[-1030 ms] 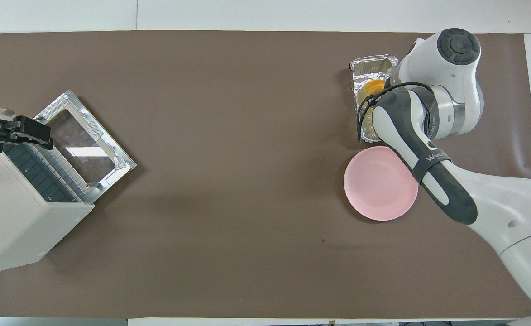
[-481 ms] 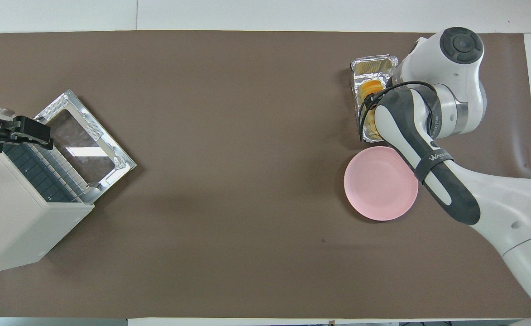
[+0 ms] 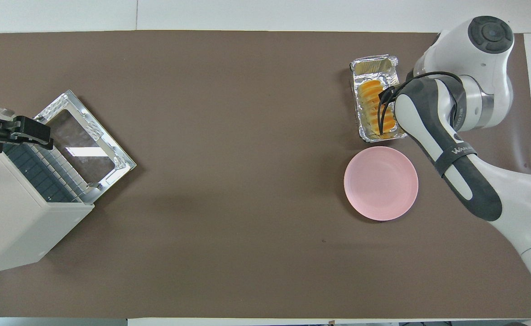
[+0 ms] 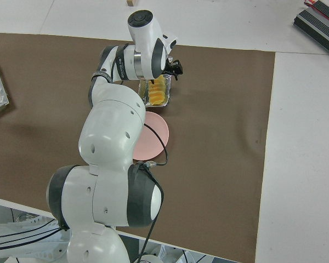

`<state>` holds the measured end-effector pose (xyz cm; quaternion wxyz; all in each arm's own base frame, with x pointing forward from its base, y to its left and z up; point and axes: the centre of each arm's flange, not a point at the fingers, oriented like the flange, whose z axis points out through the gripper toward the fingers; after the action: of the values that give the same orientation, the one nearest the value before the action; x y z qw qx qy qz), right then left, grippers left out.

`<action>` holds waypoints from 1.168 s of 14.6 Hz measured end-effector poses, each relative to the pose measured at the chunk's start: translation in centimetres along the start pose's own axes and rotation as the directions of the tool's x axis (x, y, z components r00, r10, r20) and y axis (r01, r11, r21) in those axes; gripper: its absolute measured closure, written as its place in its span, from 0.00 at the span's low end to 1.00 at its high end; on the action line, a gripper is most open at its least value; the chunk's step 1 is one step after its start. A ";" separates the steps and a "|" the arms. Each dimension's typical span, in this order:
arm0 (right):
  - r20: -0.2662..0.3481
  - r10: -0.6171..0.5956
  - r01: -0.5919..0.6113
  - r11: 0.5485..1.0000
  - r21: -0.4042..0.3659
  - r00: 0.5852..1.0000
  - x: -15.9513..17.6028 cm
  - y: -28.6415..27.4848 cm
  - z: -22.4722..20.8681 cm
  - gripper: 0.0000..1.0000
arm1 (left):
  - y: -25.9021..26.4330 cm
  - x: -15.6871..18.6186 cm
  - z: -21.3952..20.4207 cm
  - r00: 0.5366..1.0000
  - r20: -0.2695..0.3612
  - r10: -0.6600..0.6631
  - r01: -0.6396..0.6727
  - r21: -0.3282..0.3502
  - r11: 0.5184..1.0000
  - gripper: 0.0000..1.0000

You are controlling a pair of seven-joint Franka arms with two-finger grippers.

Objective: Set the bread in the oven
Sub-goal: 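Grasp the rim of the foil tray with the right gripper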

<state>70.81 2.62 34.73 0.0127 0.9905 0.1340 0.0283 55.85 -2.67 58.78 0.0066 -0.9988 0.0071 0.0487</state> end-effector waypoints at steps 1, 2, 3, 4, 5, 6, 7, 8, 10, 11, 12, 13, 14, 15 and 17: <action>-0.003 -0.005 0.005 1.000 -0.001 1.000 -0.1 0.7 0.1 0.02 | 0.0 0.0 0.0 1.000 0.000 0.000 0.000 0.000 1.000 0.00; -0.005 -0.007 0.007 1.000 -0.001 1.000 -0.2 0.9 0.3 0.02 | 0.0 0.0 0.0 1.000 0.000 0.000 0.000 0.000 1.000 0.00; -0.009 -0.008 0.008 1.000 -0.001 1.000 -0.2 0.8 0.6 0.06 | 0.0 0.0 0.0 1.000 0.000 0.000 0.000 0.000 1.000 0.00; -0.010 -0.009 0.009 1.000 -0.001 1.000 -0.4 0.7 1.2 0.11 | 0.0 0.0 0.0 1.000 0.000 0.000 0.000 0.000 1.000 0.00; -0.010 -0.011 0.011 1.000 0.000 1.000 -0.5 0.6 1.7 0.11 | 0.0 0.0 0.0 1.000 0.000 0.000 0.000 0.000 1.000 0.00; -0.007 -0.015 0.015 1.000 0.001 1.000 -0.7 0.5 2.2 0.15 | 0.0 0.0 0.0 1.000 0.000 0.000 0.000 0.000 1.000 0.00; -0.004 -0.030 0.030 1.000 0.002 1.000 -0.8 0.5 2.5 0.15 | 0.0 0.0 0.0 1.000 0.000 0.000 0.000 0.000 1.000 0.00; -0.007 -0.048 0.048 0.999 0.002 0.999 -0.9 0.5 2.7 0.22 | 0.0 0.0 0.0 1.000 0.000 0.000 0.000 0.000 1.000 0.00; -0.012 -0.066 0.066 0.998 0.001 0.998 -1.1 0.4 3.1 0.43 | 0.0 0.0 0.0 1.000 0.000 0.000 0.000 0.000 1.000 0.00; -0.013 -0.067 0.067 0.998 0.001 0.998 -1.1 0.4 3.2 0.57 | 0.0 0.0 0.0 1.000 0.000 0.000 0.000 0.000 1.000 0.00; -0.012 -0.067 0.067 0.998 0.001 0.998 -1.1 0.4 3.3 0.67 | 0.0 0.0 0.0 1.000 0.000 0.000 0.000 0.000 1.000 0.00; -0.011 -0.067 0.067 0.998 0.001 0.998 -1.1 0.4 3.3 0.77 | 0.0 0.0 0.0 1.000 0.000 0.000 0.000 0.000 1.000 0.00; -0.011 -0.067 0.067 0.998 0.001 0.998 -1.2 0.4 3.4 0.86 | 0.0 0.0 0.0 1.000 0.000 0.000 0.000 0.000 1.000 0.00; -0.011 -0.068 0.068 0.998 0.002 0.998 -1.2 0.4 3.4 0.96 | 0.0 0.0 0.0 1.000 0.000 0.000 0.000 0.000 1.000 0.00; -0.011 -0.068 0.068 0.998 0.002 0.998 -1.2 0.3 3.3 0.98 | 0.0 0.0 0.0 1.000 0.000 0.000 0.000 0.000 1.000 0.00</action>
<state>69.95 1.95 31.38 0.0118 0.9852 0.1678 0.0331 55.85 -2.67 58.78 0.0066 -0.9988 0.0072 0.0487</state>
